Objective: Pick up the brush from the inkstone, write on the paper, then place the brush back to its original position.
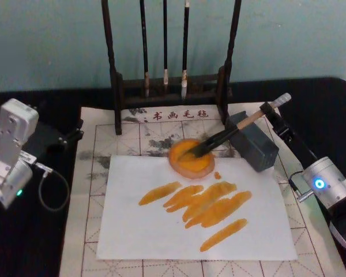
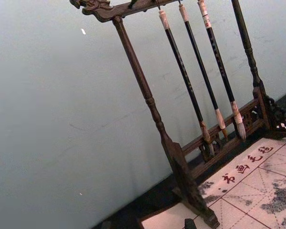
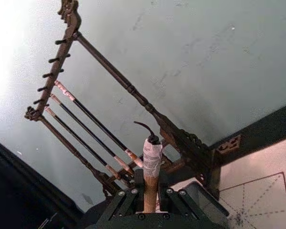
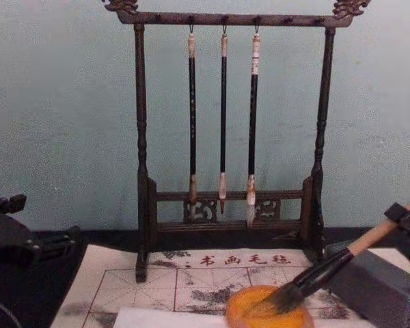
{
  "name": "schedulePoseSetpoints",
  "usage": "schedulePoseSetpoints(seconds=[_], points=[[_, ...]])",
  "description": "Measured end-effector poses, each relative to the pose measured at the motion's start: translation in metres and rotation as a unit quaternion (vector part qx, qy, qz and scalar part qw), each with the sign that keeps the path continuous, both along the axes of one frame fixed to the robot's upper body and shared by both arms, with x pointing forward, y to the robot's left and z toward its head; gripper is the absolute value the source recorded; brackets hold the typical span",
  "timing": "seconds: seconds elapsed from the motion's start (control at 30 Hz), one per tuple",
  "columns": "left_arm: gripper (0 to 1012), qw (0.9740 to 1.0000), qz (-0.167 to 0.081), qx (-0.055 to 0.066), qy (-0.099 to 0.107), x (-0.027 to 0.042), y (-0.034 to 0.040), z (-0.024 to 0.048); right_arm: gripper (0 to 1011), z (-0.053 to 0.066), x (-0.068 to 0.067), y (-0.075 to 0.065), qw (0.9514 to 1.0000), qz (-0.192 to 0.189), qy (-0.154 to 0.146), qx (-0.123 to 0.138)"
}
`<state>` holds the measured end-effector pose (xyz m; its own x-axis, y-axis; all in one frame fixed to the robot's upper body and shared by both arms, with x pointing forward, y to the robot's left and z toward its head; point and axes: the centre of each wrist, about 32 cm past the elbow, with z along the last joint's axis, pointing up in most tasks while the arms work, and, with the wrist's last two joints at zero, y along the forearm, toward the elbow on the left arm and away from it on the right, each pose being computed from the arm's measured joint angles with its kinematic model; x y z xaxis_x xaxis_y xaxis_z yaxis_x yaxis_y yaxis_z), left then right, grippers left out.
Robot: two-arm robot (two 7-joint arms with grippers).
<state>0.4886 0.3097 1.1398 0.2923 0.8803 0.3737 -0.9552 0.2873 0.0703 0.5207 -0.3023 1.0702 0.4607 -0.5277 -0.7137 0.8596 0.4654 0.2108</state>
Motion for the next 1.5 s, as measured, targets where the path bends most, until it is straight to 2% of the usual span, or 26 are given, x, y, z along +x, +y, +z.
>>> schedulePoseSetpoints(seconds=[0.37, 1.37, 1.5], points=[[1001, 1.0, 0.0, 0.0, 0.0, 0.0, 0.0, 0.0, 183, -0.0022, -0.0015, -0.0002, 0.9998, -0.007, 0.015, 0.013], [1001, 1.0, 0.0, 0.0, 0.0, 0.0, 0.0, 0.0, 183, -0.0018, -0.0014, -0.0004, 0.9998, -0.006, 0.014, 0.01], [1001, 1.0, 0.0, 0.0, 0.0, 0.0, 0.0, 0.0, 252, -0.0018, -0.0014, -0.0004, 0.9998, -0.006, 0.014, 0.009]])
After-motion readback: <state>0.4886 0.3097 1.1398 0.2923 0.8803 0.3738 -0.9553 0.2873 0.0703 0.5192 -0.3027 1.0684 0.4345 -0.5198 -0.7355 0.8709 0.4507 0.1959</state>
